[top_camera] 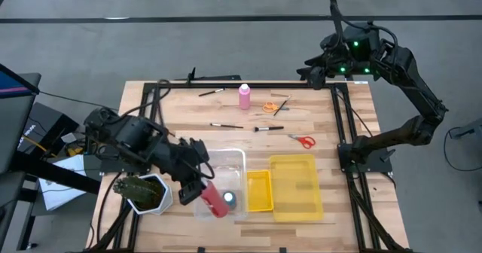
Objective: Pick & Place Paint Supplies
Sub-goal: Put the red paint bottle into the transparent bin
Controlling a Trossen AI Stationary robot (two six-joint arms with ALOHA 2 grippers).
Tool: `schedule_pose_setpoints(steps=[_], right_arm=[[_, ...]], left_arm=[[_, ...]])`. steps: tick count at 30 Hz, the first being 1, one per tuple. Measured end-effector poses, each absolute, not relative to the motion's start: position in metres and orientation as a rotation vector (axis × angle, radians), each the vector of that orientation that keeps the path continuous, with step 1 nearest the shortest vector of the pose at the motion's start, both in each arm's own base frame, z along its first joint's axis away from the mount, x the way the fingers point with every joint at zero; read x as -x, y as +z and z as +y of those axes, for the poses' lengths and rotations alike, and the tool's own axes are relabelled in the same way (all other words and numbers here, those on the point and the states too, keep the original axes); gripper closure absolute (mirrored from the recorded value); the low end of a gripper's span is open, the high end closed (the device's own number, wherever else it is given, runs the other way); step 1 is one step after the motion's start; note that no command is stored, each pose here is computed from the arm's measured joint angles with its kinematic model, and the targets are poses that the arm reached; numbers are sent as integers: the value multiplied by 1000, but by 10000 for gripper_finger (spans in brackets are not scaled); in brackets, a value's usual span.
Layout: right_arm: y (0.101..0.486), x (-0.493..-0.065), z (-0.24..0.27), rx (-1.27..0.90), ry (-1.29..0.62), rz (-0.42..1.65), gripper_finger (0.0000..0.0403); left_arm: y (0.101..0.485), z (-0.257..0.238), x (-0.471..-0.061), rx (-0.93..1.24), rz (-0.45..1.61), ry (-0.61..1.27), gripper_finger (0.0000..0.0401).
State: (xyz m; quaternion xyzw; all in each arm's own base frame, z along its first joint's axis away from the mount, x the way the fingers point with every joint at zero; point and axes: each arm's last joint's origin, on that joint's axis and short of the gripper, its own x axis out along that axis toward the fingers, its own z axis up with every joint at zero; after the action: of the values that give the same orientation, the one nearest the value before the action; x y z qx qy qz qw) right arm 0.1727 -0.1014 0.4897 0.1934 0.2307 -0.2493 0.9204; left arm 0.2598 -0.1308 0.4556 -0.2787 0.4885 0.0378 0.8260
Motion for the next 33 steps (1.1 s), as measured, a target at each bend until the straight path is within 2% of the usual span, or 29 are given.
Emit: schedule_pose_setpoints(steps=[8,33], right_arm=[[490,-173,-102,-414,-519,467,143],[490,-173,-102,-406,-517,468,143]], left_arm=[[432,-137,-272,499,1187,136,287],[392,-144,-313,341,1248,206,287]])
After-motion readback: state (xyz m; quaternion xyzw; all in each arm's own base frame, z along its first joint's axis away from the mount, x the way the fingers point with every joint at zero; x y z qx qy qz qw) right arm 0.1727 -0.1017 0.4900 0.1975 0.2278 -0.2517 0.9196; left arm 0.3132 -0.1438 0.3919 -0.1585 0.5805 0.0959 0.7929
